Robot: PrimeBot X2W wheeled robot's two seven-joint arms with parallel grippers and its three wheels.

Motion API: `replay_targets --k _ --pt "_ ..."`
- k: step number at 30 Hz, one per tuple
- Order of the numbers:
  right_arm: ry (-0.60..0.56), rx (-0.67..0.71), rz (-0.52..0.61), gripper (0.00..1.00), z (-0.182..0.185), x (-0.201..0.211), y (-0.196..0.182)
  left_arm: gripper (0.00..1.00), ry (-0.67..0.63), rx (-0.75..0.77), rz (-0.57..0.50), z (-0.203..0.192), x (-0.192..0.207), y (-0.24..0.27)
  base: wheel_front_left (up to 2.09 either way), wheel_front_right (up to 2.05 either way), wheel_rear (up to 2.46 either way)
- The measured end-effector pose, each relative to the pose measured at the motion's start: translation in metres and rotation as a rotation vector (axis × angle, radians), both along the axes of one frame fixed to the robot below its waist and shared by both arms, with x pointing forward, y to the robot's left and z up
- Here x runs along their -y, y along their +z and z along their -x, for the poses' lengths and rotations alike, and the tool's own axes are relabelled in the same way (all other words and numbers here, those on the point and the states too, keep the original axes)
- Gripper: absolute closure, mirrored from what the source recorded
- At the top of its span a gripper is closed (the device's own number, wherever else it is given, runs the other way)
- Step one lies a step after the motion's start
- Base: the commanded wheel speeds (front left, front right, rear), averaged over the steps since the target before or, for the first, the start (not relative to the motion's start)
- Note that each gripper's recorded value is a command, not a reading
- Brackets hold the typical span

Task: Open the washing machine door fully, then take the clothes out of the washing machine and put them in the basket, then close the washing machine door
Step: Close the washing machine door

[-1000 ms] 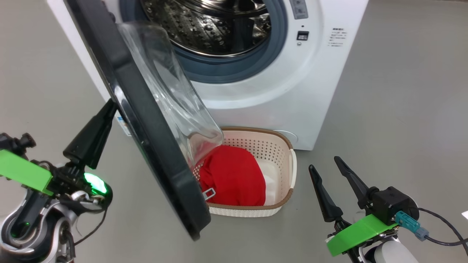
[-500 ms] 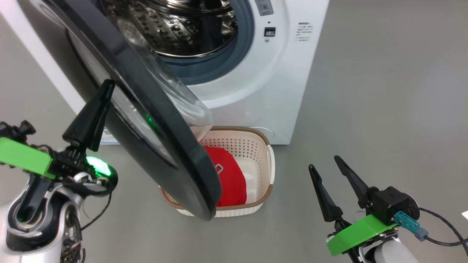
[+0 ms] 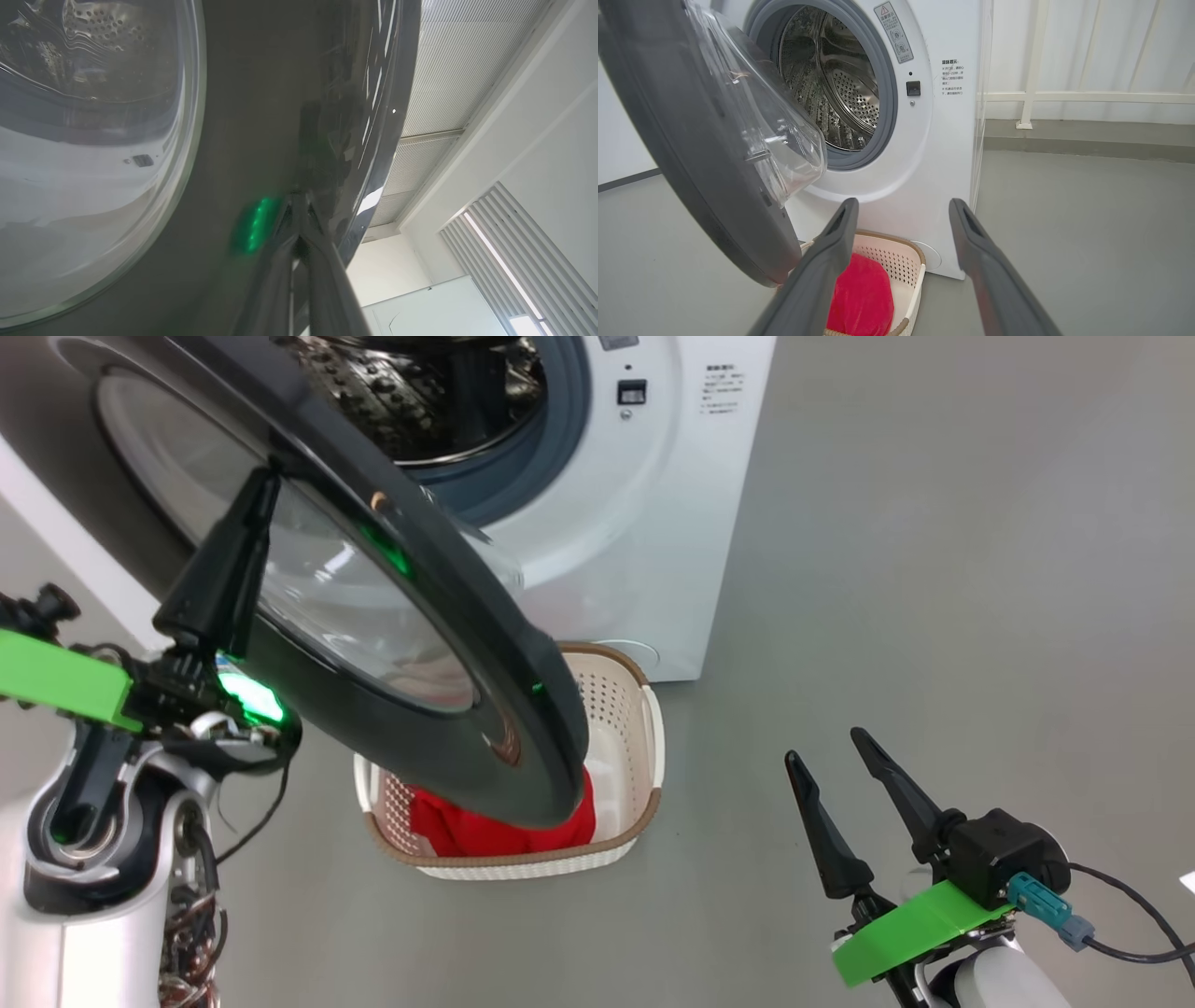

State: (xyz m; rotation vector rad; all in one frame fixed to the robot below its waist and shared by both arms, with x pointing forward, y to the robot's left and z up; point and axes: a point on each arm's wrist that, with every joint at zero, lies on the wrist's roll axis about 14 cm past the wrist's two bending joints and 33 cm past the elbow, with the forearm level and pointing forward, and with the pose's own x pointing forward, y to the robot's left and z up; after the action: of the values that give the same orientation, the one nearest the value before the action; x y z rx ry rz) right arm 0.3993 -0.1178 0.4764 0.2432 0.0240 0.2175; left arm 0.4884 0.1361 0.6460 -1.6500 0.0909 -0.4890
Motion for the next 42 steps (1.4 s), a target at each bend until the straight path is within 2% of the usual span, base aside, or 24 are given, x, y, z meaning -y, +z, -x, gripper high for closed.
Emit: replay_targets --k 14,25,39,40,41,42 --pt "-0.047 -0.012 0.011 0.0 0.0 0.017 -0.004 1.0 -0.016 -0.018 -0.019 -0.042 0.027 -0.013 0.0 0.0 0.0" --pt "-0.091 -0.035 0.021 0.0 0.005 0.032 -0.011 1.0 -0.04 -0.012 0.005 -0.071 0.045 -0.009 0.0 0.0 0.0" --pt "-0.093 -0.038 0.022 0.0 0.005 0.033 -0.012 1.0 -0.052 0.019 0.01 -0.074 0.049 -0.007 0.0 0.0 0.0" --pt "-0.09 -0.035 0.021 0.0 0.005 0.032 -0.011 0.76 -0.048 0.024 0.009 -0.072 0.047 -0.005 0.0 0.0 0.0" --pt "-0.086 -0.032 0.02 0.0 0.005 0.031 -0.01 0.04 -0.042 0.031 0.009 -0.07 0.045 -0.003 0.0 0.0 0.0" --pt "-0.082 -0.03 0.02 0.0 0.005 0.029 -0.01 0.0 -0.036 0.04 0.008 -0.068 0.042 0.0 0.0 0.0 0.0"
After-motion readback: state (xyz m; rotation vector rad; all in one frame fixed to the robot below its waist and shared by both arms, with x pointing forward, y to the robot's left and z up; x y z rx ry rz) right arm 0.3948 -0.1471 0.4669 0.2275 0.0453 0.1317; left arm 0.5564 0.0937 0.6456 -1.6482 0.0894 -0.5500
